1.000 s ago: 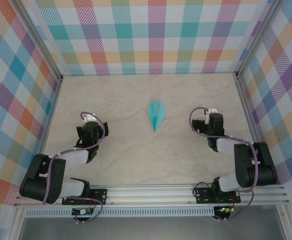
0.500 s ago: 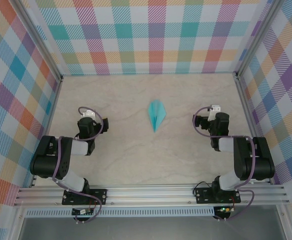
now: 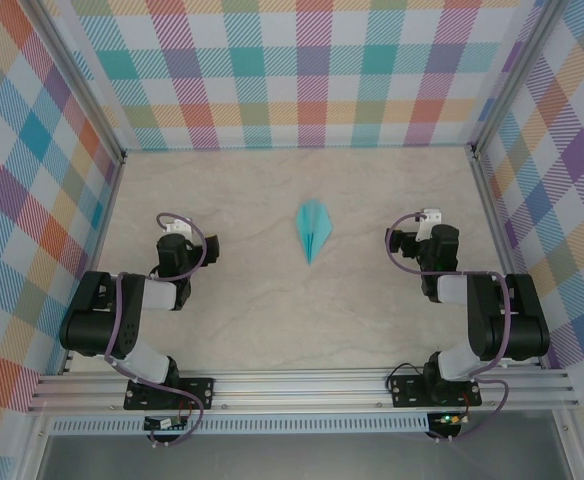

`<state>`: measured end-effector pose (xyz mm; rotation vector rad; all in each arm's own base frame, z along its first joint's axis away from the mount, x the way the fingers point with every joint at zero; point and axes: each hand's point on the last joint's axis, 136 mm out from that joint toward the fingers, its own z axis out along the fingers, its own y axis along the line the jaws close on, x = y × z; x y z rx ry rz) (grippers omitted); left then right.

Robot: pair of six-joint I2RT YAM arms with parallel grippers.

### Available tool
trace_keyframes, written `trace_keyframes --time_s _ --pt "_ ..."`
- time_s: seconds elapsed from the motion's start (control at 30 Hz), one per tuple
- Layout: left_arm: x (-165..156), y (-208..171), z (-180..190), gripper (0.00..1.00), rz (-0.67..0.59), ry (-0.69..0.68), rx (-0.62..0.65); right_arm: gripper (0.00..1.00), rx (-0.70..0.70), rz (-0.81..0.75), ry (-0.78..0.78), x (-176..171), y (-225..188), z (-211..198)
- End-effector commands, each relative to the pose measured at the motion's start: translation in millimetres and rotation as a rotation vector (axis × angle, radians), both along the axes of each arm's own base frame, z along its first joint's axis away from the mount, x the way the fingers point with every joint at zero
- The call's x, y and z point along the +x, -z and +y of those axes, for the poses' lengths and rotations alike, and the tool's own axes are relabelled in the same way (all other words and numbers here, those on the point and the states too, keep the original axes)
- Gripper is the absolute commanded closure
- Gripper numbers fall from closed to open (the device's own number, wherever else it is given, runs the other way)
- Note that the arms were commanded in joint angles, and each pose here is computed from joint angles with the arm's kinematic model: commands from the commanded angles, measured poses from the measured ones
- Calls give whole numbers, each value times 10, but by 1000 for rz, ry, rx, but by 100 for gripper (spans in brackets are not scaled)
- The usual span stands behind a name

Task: Fold a paper plane with a square sheet of paper (fold left side to right side)
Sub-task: Reset both arms

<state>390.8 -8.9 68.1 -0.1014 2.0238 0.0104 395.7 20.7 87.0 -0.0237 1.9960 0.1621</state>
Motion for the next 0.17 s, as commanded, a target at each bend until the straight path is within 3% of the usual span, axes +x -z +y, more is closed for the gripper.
trace_keyframes --time_s 0.0,0.13 --pt "69 -102 6 0 -35 3 -13 0 4 -26 -24 14 -34 41" --pt "69 -100 4 0 -35 4 -12 0 4 -27 -24 13 -36 41"
